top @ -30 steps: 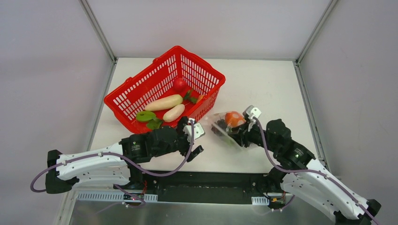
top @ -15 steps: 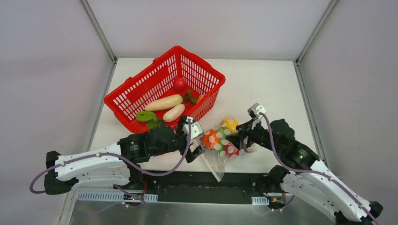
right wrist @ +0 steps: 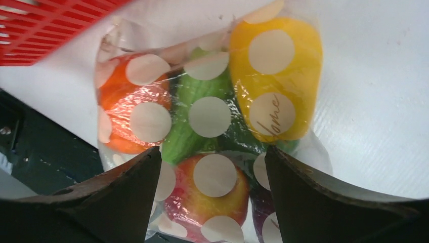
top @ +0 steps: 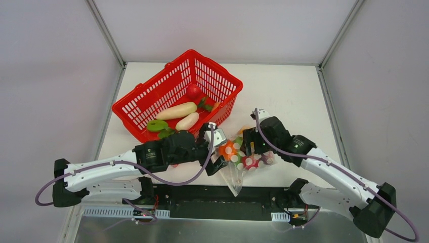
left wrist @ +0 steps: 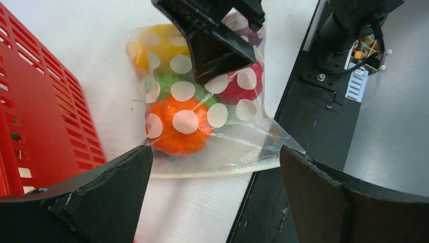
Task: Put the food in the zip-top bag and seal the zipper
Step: Place the zipper food storage bag at the center of the board, then move the bin to the center of the board.
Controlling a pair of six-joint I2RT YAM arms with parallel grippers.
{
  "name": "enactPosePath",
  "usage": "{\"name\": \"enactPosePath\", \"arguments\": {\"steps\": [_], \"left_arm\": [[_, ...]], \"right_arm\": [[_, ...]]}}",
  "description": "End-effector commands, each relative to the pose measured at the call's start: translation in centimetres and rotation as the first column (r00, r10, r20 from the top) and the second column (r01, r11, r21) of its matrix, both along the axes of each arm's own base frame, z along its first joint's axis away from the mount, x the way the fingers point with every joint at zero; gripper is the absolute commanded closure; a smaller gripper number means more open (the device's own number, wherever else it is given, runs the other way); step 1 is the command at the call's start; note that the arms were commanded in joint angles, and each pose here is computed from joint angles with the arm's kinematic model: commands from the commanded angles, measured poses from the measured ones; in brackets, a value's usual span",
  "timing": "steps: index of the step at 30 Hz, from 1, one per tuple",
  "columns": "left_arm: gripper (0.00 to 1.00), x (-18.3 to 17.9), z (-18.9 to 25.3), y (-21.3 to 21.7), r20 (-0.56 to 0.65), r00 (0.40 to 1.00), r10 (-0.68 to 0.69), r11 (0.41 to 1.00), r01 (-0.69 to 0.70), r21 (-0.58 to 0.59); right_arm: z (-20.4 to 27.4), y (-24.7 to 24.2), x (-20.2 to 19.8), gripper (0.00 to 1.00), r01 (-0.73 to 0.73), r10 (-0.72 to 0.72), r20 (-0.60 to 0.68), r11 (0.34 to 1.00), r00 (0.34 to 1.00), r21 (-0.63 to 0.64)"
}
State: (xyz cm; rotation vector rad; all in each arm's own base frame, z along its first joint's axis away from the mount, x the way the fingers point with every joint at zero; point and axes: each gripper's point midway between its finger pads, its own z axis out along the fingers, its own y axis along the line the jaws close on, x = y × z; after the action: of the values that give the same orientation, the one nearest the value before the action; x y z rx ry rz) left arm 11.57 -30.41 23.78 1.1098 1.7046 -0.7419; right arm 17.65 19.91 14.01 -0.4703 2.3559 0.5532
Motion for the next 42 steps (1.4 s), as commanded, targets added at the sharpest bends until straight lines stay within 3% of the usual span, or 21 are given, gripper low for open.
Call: {"name": "enactPosePath", "arguments": {"steps": [1,6,9,13,17,23,27,31,33,36,37,39,42], "left_arm": [[0.01,-0.3,2.3,-0.6,-0.033,0.999,-0.009,0.998,0.007,-0.056],[0.01,-0.2,2.7,-0.3,-0.036,0.999,0.007,0.996,-0.01,-0.084],[0.01,-0.2,3.0,-0.3,-0.032,0.999,0.014,0.994,-0.018,-0.111],[0.01,0.4,3.5,-0.2,-0.045,0.997,0.062,0.988,-0.068,-0.141],[0.01,2.1,4.4,0.6,-0.065,0.98,0.189,0.965,-0.197,-0.17],[0.01,3.7,7.2,3.1,0.015,0.955,0.296,0.942,-0.289,-0.168],[0.01,5.4,8.8,5.8,0.033,0.919,0.394,0.904,-0.381,-0.192],[0.01,6.4,8.6,9.0,-0.062,0.886,0.46,0.857,-0.461,-0.229],[0.01,5.2,8.3,8.8,-0.102,0.915,0.39,0.882,-0.403,-0.244],[0.01,1.5,8.0,6.3,-0.144,0.978,0.149,0.949,-0.183,-0.258],[0.01,-0.5,7.8,5.0,-0.181,0.983,0.015,0.963,-0.063,-0.261],[0.01,-2.5,6.7,3.5,-0.251,0.961,-0.113,0.968,0.05,-0.245],[0.01,-1.4,2.9,3.6,-0.337,0.942,-0.007,0.994,-0.031,-0.108]], "right_arm": [[0.7,-1.7,0.7,0.22,0.111,-0.112,-0.011,0.991,0.994,-0.078],[3.7,-2.9,2.0,0.2,0.206,-0.206,0.114,0.978,0.972,0.008],[6.6,-4.6,3.0,0.17,0.297,-0.319,0.234,0.947,0.918,0.125],[9.8,-7.3,3.4,0.01,0.371,-0.465,0.344,0.877,0.816,0.306],[11.1,-9.5,3.4,0.0,0.425,-0.566,0.377,0.814,0.733,0.396],[12.2,-12.3,3.9,0.0,0.52,-0.695,0.378,0.713,0.611,0.47],[13.0,-11.7,3.6,0.0,0.487,-0.688,0.36,0.712,0.63,0.506],[13.8,-10.4,3.3,0.0,0.422,-0.638,0.366,0.744,0.677,0.518],[13.8,-9.8,3.3,0.0,0.401,-0.618,0.369,0.758,0.694,0.514],[13.3,-9.3,3.6,0.0,0.393,-0.601,0.375,0.773,0.706,0.497],[13.1,-9.1,3.7,0.0,0.39,-0.592,0.378,0.78,0.712,0.488],[12.7,-8.6,3.9,0.0,0.388,-0.574,0.382,0.797,0.724,0.464],[12.2,-7.9,4.0,0.0,0.376,-0.543,0.375,0.819,0.751,0.433]]}}
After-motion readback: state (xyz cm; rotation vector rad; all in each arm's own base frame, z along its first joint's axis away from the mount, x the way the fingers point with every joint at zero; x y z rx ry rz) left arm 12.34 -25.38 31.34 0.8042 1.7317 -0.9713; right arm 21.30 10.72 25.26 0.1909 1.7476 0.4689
